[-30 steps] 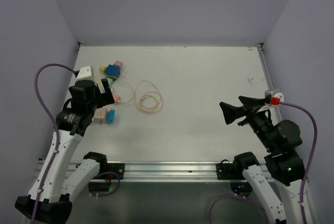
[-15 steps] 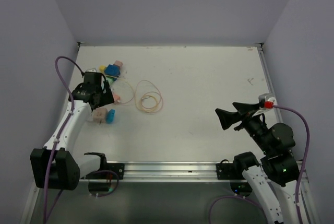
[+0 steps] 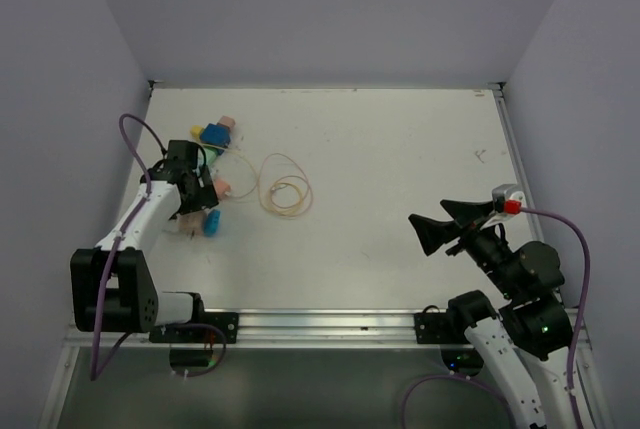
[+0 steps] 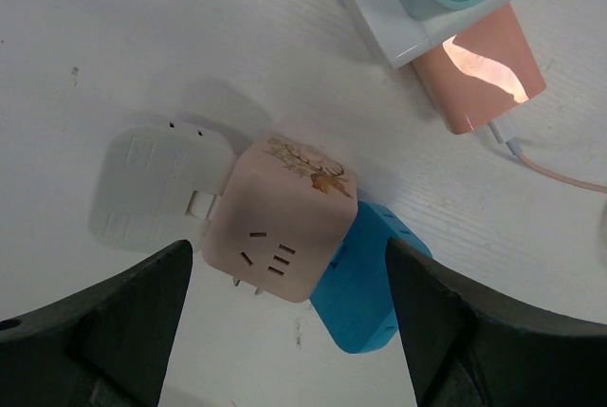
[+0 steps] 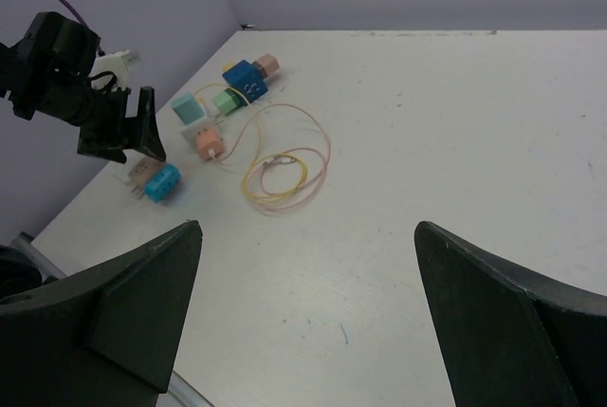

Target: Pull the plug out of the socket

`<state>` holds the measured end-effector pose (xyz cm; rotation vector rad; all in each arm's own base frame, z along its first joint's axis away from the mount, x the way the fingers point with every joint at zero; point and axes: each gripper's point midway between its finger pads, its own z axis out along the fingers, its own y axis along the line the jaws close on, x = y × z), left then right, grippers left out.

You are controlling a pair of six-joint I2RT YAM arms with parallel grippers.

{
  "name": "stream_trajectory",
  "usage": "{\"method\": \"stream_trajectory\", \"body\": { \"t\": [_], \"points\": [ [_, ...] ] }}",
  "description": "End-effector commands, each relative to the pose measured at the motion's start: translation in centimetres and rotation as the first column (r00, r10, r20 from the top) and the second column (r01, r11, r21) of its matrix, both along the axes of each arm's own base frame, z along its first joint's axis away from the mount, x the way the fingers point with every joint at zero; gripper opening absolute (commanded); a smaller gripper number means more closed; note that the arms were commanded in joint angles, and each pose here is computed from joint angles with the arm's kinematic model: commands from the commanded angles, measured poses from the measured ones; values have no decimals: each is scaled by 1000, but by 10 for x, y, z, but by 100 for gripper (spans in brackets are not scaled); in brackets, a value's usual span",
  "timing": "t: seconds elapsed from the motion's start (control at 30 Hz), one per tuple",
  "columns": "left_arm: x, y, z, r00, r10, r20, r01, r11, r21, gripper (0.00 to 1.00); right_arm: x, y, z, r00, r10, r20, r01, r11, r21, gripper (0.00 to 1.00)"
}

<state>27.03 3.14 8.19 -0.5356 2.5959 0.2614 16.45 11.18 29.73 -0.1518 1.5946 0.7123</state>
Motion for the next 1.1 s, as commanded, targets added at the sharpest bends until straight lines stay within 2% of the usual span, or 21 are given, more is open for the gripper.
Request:
{"method": "stream_trajectory", "body": {
  "t": [0.0,0.4,0.53,0.83,0.97,1.07],
  "points": [
    [8,0,-7,1000,10,11,-10,1000,-17,87,1,-1,4,1000,-9,28,9,1000,8,99],
    [3,-5,-24,999,15,-38,-17,999,-51,82,-1,-2,6,999,-14,38,13,1000,13,99],
    [3,-14,-25,999,6,-39,-10,995,-99,81,-1,-2,6,999,-12,36,12,1000,15,99],
    [-6,-49,-18,1000,-6,-17,1,957,-289,76,0,0,5,1000,-6,29,5,1000,30,99],
    [-5,-58,-12,1000,11,12,-6,951,-309,75,0,2,4,1000,1,23,-2,999,39,99],
    [-3,-81,-7,999,-19,27,27,943,-332,76,0,2,5,1000,4,23,-5,999,45,99]
  ]
}}
